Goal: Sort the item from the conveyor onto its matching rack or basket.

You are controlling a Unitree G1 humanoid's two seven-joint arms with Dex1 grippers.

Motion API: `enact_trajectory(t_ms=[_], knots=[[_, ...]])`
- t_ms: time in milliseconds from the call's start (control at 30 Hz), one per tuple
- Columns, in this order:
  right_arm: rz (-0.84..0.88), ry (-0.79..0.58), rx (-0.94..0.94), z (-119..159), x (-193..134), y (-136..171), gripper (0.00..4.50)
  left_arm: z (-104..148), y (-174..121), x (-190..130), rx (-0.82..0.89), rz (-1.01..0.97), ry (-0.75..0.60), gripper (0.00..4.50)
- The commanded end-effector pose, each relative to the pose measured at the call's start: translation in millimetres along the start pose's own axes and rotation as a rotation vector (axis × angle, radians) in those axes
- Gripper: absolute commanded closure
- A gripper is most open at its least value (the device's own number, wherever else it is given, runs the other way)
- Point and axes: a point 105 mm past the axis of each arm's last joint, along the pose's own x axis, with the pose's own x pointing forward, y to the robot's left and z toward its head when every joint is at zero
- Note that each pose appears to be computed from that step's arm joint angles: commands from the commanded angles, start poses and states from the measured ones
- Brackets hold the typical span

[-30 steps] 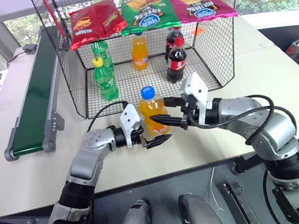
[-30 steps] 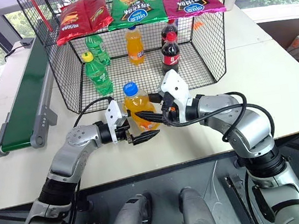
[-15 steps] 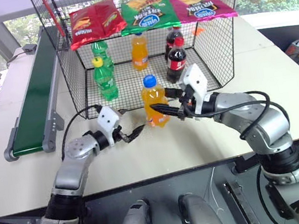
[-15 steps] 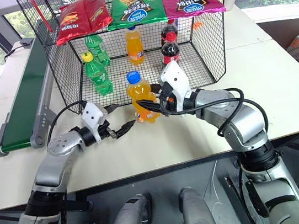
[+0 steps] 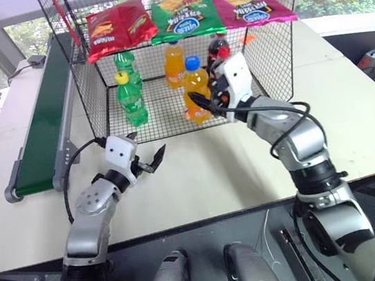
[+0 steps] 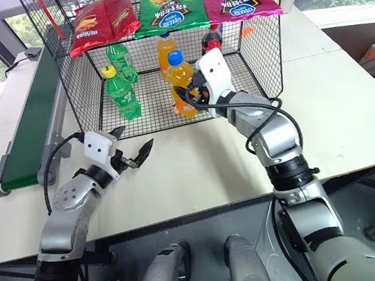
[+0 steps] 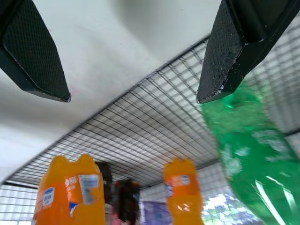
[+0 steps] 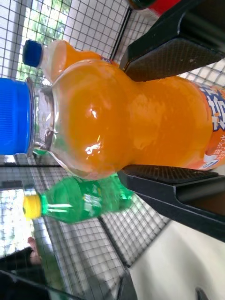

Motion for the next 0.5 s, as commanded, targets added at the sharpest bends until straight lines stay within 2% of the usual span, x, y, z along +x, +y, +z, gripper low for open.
enact_trajectory(t_ms=[33,233,500], knots=[[-0.044,-0.132,-0.04,31.1,11.7,-4.7,2.48,12.9,3.8,-2.2,0.046,0.075,-0.042,0.04],[-0.041,-0.141,-0.044,24.2,36.9,4.0,2.48,4.6,-6.7,-4.6,0.04,0.086,-0.011,0.04],[-0.053,-0.123,-0.069,9.7,56.4,-0.1,2.48,9.1,-5.9,-2.8,0.01,0.11,-0.01,0.04]])
